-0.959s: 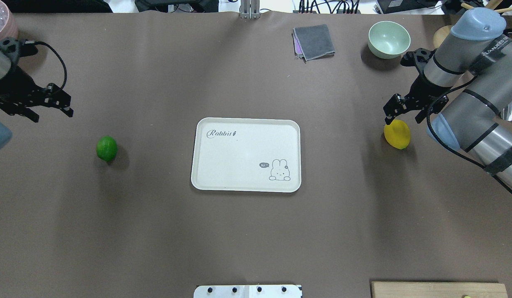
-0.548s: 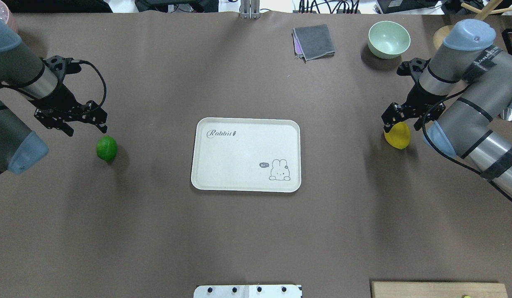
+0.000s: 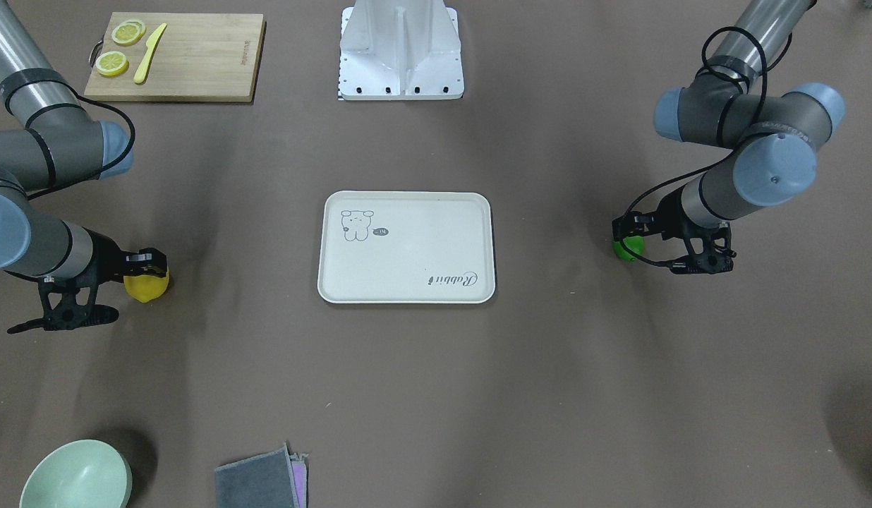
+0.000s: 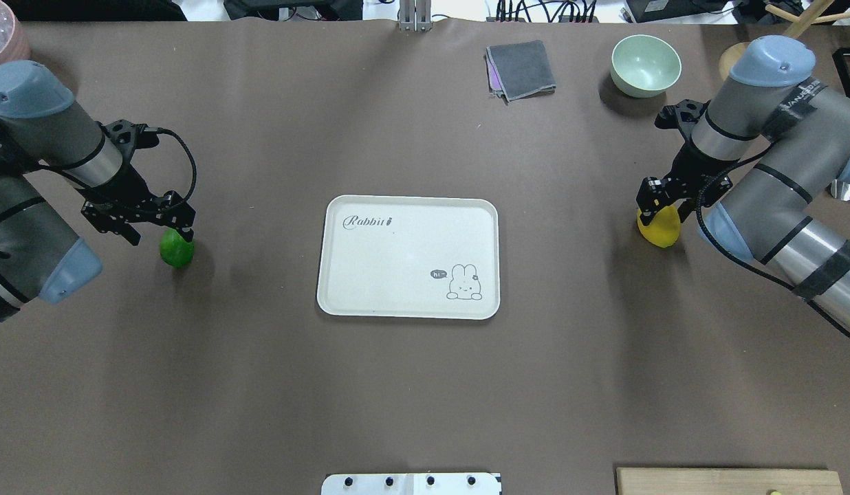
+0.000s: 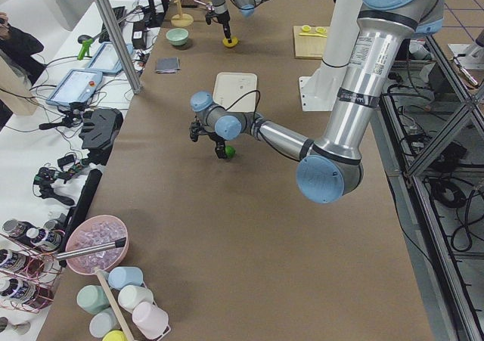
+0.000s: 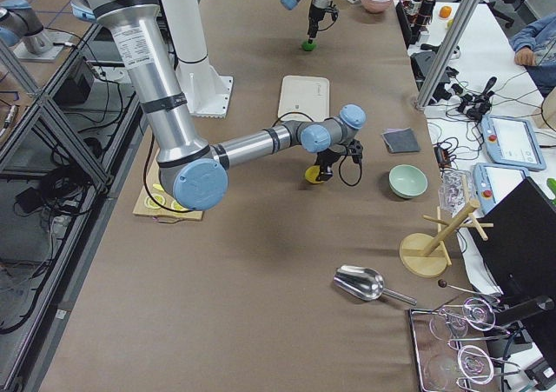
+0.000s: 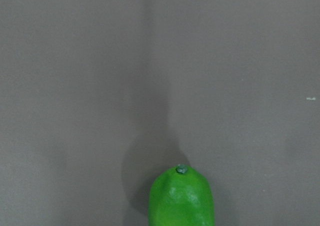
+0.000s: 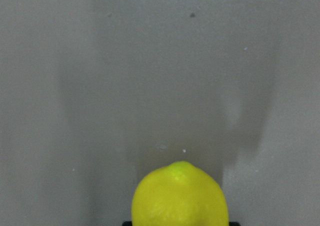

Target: Place all lemons on tray

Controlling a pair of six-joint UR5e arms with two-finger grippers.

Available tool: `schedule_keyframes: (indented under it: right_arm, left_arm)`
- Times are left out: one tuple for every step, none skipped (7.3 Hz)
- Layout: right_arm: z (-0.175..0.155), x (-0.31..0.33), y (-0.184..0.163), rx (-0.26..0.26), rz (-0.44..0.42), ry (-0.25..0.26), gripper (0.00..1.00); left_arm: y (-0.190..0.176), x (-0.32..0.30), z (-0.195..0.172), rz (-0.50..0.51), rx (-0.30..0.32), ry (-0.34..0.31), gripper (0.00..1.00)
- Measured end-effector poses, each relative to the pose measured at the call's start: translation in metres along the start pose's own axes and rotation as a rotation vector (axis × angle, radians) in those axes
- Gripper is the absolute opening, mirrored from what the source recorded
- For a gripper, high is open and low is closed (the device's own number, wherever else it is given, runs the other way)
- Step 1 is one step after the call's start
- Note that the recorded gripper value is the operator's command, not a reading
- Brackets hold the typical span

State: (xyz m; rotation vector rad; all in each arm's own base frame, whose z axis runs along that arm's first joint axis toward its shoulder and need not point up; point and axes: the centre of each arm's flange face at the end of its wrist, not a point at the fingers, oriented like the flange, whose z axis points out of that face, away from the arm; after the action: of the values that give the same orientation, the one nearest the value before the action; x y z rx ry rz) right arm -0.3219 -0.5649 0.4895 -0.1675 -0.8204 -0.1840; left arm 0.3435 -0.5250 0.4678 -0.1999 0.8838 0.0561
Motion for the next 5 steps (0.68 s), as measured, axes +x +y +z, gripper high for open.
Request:
schedule_keyframes:
  right_arm:
    - [-0.004,-0.005,-0.002,0.006,-0.004,-0.006,0.07]
    - [-0.014,-0.018,-0.006,0.016,-0.018,-0.024,0.07]
    - [-0.027,-0.04,-0.012,0.032,-0.05,-0.058,0.07]
    - [-0.04,-0.066,-0.018,0.061,-0.104,-0.095,0.07]
    - [-0.046,-0.092,-0.022,0.095,-0.179,-0.137,0.07]
  left_arm:
    - [-0.001,0.001,0.006,0.001,-0.008,-0.002,0.98]
    - [-0.001,0.003,0.01,0.003,-0.015,-0.003,0.94]
    - [-0.001,0.003,0.014,0.002,-0.021,-0.006,0.72]
    - [-0.002,0.003,0.018,-0.001,-0.027,-0.01,0.28]
    - [-0.002,0.003,0.02,-0.001,-0.031,-0.011,0.0]
